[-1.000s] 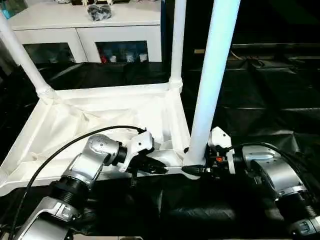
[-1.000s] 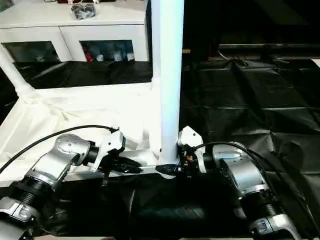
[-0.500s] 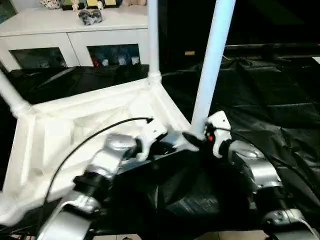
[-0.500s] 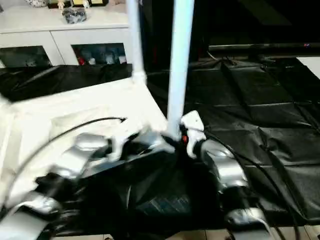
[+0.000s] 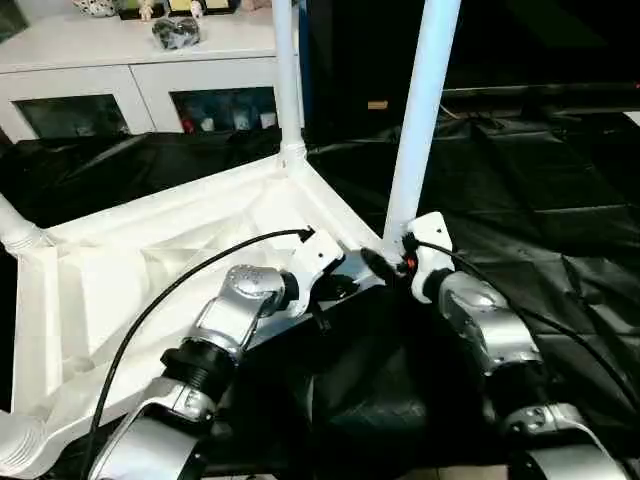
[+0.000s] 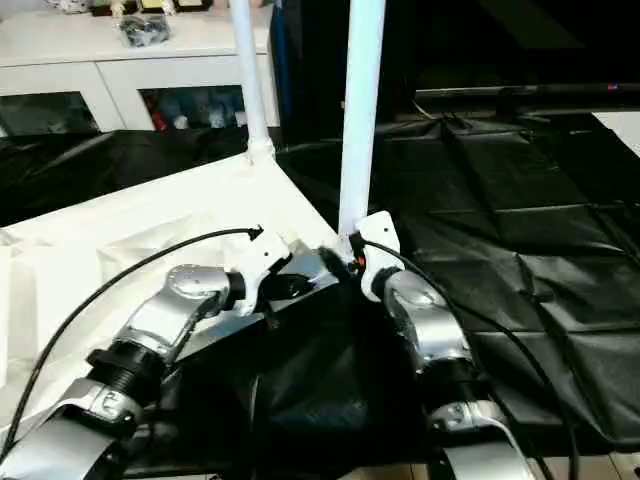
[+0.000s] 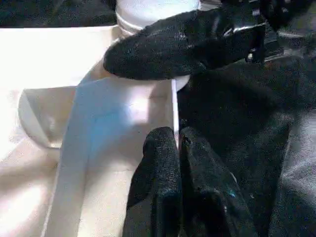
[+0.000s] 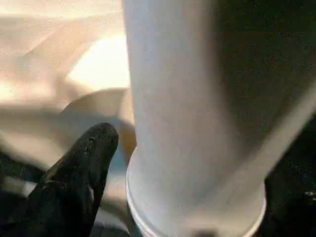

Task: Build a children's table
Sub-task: Rotate leg to tighten

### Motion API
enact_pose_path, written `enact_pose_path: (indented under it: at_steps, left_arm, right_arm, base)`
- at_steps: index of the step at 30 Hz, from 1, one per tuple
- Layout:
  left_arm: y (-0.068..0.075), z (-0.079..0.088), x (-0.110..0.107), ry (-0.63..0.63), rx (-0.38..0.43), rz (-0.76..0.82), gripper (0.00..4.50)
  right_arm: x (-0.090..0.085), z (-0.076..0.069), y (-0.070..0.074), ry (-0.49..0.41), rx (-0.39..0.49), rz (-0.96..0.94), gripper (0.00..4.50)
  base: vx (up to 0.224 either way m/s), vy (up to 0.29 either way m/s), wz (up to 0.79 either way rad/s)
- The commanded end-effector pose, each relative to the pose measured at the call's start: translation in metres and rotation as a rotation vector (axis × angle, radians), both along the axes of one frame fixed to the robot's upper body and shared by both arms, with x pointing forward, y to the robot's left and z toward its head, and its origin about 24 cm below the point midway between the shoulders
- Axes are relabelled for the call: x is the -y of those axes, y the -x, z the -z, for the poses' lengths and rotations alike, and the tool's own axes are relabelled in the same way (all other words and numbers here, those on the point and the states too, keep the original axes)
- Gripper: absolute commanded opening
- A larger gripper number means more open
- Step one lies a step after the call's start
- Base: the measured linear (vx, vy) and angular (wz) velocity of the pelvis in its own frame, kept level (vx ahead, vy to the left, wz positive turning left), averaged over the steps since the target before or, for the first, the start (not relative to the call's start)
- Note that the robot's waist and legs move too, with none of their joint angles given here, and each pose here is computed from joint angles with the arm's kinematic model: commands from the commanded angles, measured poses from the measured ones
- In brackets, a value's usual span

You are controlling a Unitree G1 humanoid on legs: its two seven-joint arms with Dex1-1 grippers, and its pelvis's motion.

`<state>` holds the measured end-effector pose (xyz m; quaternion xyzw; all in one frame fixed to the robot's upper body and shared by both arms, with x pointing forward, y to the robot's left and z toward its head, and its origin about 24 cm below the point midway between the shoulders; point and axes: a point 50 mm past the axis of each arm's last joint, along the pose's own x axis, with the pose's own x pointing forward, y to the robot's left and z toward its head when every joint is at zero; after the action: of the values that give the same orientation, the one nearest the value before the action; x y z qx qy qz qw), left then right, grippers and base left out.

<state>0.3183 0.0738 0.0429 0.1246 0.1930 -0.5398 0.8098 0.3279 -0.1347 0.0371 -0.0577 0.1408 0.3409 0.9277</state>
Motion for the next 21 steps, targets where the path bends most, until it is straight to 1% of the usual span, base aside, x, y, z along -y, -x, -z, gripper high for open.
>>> enact_pose_path:
  at_steps: [1, 3, 4, 5, 8, 10, 14, 15, 16, 17, 21]
  left_arm:
    - [0.013, -0.004, 0.022, 0.041, -0.004, 0.183, 0.0]
    - [0.017, -0.004, 0.014, 0.032, -0.012, 0.243, 0.0]
    - [0.017, -0.004, 0.014, 0.032, -0.012, 0.243, 0.0]
    - [0.021, -0.004, 0.005, 0.018, -0.009, 0.305, 0.0]
    - [0.023, -0.004, 0.001, 0.014, -0.015, 0.337, 0.0]
    - [0.028, -0.006, -0.007, 0.026, -0.047, 0.412, 0.0]
    - [0.033, -0.007, -0.018, 0.006, -0.08, 0.481, 0.0]
    - [0.035, -0.007, -0.021, -0.004, -0.094, 0.5, 0.0]
    - [0.036, -0.007, -0.023, -0.009, -0.103, 0.514, 0.0]
    - [0.036, -0.007, -0.025, -0.015, -0.102, 0.521, 0.0]
    - [0.035, -0.008, -0.028, -0.026, -0.091, 0.523, 0.0]
  right_arm:
    - [-0.031, 0.01, 0.017, -0.015, -0.058, -0.232, 3.84]
    - [-0.02, 0.005, 0.024, -0.002, -0.047, -0.347, 3.84]
    - [-0.02, 0.005, 0.024, -0.002, -0.047, -0.347, 3.84]
    - [-0.009, 0.0, 0.032, 0.007, -0.059, -0.457, 3.84]
    - [-0.005, -0.002, 0.036, 0.014, -0.073, -0.506, 3.84]
    - [0.003, -0.004, 0.046, 0.034, -0.113, -0.611, 3.84]
    - [0.006, -0.007, 0.054, 0.054, -0.143, -0.7, 3.84]
    - [0.007, -0.007, 0.056, 0.058, -0.148, -0.717, 3.7]
    - [0.007, -0.008, 0.057, 0.059, -0.152, -0.732, 3.7]
    - [0.007, -0.008, 0.058, 0.061, -0.16, -0.743, 3.53]
    - [0.006, -0.008, 0.06, 0.062, -0.175, -0.759, 3.4]
  base:
    - [0.0, 0.0, 0.0]
    - [0.0, 0.0, 0.0]
    - [0.0, 0.0, 0.0]
    - [0.0, 0.0, 0.0]
    - [0.0, 0.0, 0.0]
    - [0.0, 0.0, 0.0]
    - [0.0, 0.0, 0.0]
    - [0.0, 0.0, 0.0]
    - [0.0, 0.0, 0.0]
    - [0.0, 0.0, 0.0]
    - [0.0, 0.0, 0.0]
